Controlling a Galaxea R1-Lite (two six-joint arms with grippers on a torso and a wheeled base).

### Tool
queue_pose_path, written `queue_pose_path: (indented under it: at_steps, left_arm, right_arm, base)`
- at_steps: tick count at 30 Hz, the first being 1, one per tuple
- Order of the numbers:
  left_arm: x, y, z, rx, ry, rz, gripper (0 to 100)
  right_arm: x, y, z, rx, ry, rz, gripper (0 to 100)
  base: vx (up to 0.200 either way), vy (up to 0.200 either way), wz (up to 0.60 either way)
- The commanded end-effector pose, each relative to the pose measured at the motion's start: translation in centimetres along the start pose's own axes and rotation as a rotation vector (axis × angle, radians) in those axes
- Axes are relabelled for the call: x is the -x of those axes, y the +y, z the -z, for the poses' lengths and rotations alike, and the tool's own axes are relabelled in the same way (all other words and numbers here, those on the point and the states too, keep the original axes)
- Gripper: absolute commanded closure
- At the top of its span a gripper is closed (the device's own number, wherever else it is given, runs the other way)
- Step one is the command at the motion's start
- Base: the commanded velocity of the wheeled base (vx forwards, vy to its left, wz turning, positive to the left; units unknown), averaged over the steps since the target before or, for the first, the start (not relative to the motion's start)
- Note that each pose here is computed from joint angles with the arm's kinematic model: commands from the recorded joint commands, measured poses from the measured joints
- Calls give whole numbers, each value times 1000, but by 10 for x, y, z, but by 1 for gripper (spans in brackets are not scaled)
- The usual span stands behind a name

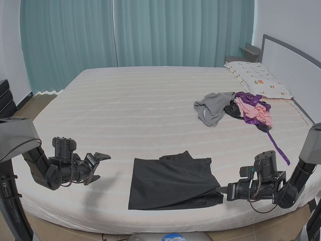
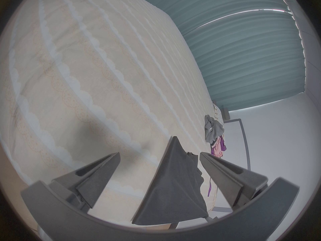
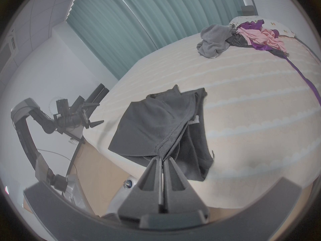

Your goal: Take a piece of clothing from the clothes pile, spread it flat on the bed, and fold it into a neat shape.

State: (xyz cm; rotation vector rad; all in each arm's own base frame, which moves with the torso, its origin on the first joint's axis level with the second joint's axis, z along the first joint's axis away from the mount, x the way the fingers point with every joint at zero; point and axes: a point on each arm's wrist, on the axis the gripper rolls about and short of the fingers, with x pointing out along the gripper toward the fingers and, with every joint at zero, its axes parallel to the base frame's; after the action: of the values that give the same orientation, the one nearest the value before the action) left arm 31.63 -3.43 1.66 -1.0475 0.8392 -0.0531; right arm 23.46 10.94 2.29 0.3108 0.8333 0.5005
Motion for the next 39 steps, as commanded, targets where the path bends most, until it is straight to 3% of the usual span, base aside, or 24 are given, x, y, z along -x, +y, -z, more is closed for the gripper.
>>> queue_pose_path:
  at_steps: [1,14,15,18,22,30,39]
  left_arm:
    - [0,0,0,1,0,0,0]
    - [0,0,0,1,-1,-1,0]
    - [0,0,0,0,0,1,0]
    - [0,1,0,2,2,-2,0]
    - [0,0,0,0,-2,0,0]
    - [0,-1,0,2,-3,-1,0]
    - [-6,-6,5,-11,2,2,0]
  right_arm:
    - [5,-6,9,7,32,15,100]
    - [-5,-22,24,73,113,61,100]
    - [-8,-24,25,70,122,66,0]
    - [-16,-27,26,68,135,66,0]
    - [-21,-27,11,48,74,56,0]
    - [-46,-31,-35,-177,-73,25,0]
    - [-73,-34,-56,-204,-67,27,0]
  base:
    - [0,0,0]
    - [0,0,0]
    - [0,0,0]
    - [0,0,0]
    - [0,0,0]
    - [0,0,0]
    - [0,0,0]
